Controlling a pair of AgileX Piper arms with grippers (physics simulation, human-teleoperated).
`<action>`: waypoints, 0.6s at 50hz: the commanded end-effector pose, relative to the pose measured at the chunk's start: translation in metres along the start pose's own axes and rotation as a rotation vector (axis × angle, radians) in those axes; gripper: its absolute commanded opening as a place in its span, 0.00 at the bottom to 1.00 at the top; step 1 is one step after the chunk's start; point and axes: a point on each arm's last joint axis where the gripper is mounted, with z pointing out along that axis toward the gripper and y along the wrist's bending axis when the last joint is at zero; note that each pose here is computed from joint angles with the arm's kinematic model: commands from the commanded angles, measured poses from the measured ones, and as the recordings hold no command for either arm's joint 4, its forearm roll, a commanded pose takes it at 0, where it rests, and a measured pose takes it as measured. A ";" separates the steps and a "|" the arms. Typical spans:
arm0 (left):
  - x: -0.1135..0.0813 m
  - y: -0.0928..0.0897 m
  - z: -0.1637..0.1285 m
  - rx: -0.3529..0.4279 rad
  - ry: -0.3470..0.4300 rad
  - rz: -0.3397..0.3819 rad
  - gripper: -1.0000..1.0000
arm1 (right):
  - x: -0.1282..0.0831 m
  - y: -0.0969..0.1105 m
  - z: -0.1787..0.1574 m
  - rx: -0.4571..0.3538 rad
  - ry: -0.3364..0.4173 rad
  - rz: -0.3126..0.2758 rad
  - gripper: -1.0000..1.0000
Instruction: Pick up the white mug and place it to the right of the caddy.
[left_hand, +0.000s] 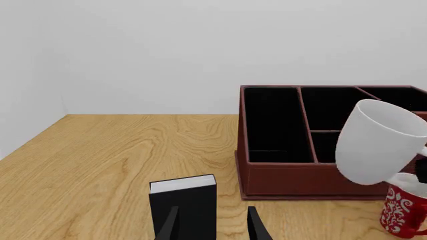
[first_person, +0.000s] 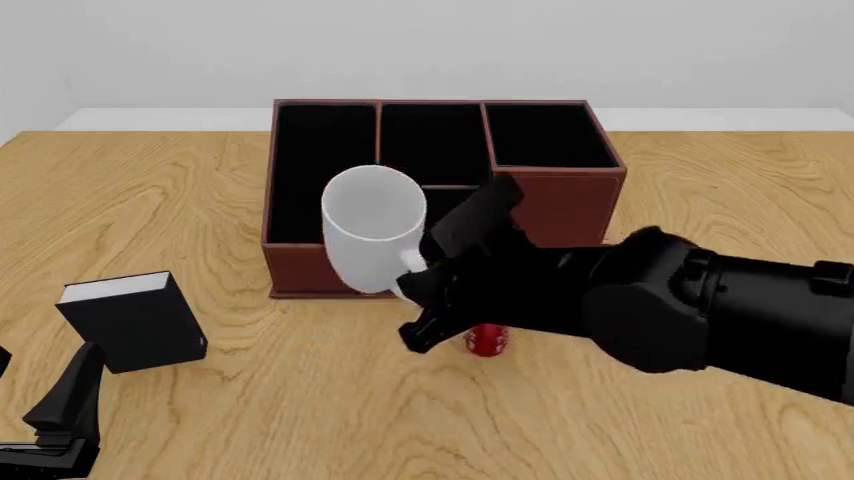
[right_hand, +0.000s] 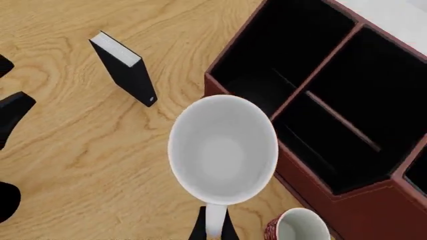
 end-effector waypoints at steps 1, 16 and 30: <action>0.000 0.000 0.000 0.000 0.000 0.000 1.00 | -0.011 -0.013 -0.037 0.042 -0.069 0.009 0.00; 0.000 0.000 0.000 0.000 0.000 0.000 1.00 | -0.019 -0.034 -0.087 0.129 -0.151 0.018 0.00; 0.000 0.000 0.000 0.000 0.000 0.000 1.00 | -0.017 -0.049 -0.121 0.208 -0.182 0.055 0.00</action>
